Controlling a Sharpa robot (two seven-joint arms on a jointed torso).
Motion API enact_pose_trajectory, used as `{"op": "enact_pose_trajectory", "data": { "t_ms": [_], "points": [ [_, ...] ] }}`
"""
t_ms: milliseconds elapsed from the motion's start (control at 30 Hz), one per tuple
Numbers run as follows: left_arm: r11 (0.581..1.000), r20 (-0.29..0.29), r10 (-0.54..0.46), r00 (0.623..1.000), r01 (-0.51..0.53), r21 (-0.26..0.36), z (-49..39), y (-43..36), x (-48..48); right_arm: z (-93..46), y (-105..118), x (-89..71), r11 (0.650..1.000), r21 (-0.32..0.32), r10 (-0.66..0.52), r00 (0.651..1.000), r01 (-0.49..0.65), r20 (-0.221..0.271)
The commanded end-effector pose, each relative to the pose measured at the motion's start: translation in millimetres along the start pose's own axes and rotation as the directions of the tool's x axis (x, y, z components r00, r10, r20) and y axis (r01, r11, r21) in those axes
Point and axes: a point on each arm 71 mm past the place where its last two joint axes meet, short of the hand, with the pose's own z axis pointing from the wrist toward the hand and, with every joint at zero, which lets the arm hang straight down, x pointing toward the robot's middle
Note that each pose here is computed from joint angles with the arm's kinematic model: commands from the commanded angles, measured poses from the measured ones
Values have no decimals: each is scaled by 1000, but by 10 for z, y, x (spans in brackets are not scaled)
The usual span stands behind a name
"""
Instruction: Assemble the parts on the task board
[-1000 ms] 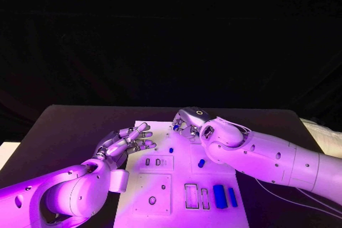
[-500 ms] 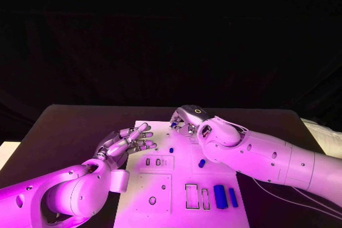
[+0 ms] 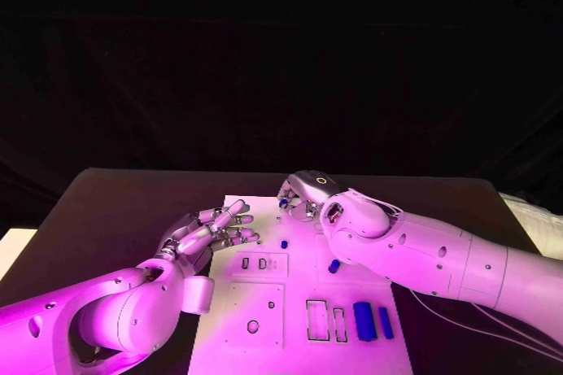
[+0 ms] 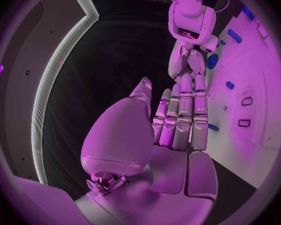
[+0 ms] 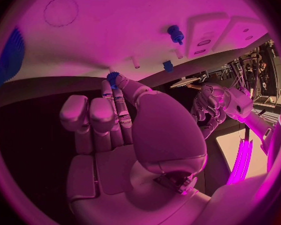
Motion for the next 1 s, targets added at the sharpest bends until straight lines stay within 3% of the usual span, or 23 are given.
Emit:
{"op": "enact_pose_trajectory", "data": {
  "t_ms": [33, 400, 700, 1000],
  "points": [
    [1000, -24, -12, 1000, 12, 4, 1, -10, 31, 7, 3, 21, 1000, 0, -31, 999, 31, -24],
    [1000, -23, -11, 1000, 11, 3, 5, -9, 28, 4, -34, 40, 999, 14, -42, 998, 43, -48],
    [1000, -17, -9, 1000, 9, 4, 3, -12, 16, -10, -25, -19, 1000, 6, 12, 1000, -12, 26],
    [1000, -5, -11, 1000, 11, 4, -18, -25, -21, -216, -145, -265, 996, 18, 84, 994, -85, 64]
  ]
}}
